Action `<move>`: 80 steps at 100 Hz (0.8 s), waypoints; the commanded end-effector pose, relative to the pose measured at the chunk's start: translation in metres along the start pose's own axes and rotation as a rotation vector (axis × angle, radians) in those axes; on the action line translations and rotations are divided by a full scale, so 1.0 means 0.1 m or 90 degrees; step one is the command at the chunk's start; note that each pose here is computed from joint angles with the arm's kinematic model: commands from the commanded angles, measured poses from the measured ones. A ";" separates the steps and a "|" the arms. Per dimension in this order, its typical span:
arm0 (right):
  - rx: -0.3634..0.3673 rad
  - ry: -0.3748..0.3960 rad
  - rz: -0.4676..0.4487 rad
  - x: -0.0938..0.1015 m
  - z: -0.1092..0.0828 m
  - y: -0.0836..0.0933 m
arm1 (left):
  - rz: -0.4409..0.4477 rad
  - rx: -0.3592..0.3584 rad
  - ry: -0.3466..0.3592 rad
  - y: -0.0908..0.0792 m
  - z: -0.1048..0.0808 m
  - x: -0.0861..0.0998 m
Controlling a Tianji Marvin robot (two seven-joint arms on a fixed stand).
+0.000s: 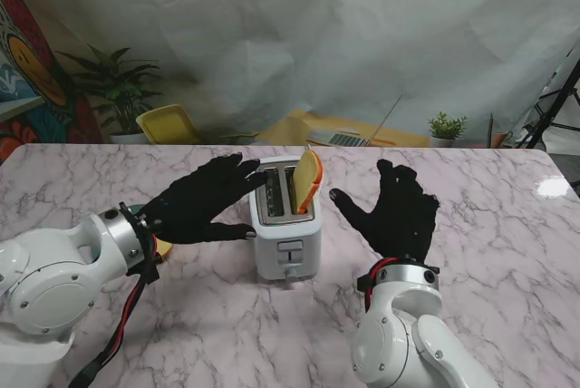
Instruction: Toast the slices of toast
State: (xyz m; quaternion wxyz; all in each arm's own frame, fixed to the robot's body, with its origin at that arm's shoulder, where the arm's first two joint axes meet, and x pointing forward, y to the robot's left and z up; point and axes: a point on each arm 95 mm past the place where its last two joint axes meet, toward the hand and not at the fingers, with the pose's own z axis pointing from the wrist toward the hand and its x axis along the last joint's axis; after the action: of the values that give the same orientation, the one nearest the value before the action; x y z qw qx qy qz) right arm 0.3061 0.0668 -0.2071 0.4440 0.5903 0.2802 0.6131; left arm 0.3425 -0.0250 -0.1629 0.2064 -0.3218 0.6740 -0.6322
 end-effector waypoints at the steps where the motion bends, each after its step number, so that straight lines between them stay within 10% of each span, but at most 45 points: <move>1: -0.003 0.025 0.016 0.02 -0.05 0.08 | -0.005 -0.009 -0.003 0.04 0.01 0.00; 80: 0.103 0.295 -0.045 -0.17 -0.13 0.28 | -0.012 -0.004 -0.086 0.17 -0.25 -0.09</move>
State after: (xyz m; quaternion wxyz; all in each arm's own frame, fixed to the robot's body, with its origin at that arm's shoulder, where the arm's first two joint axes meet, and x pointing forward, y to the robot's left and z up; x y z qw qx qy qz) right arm 0.2866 0.0447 -0.1893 0.3404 0.4626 0.4345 0.6938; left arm 0.3324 -0.0036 -0.1728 0.2415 -0.3577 0.6581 -0.6169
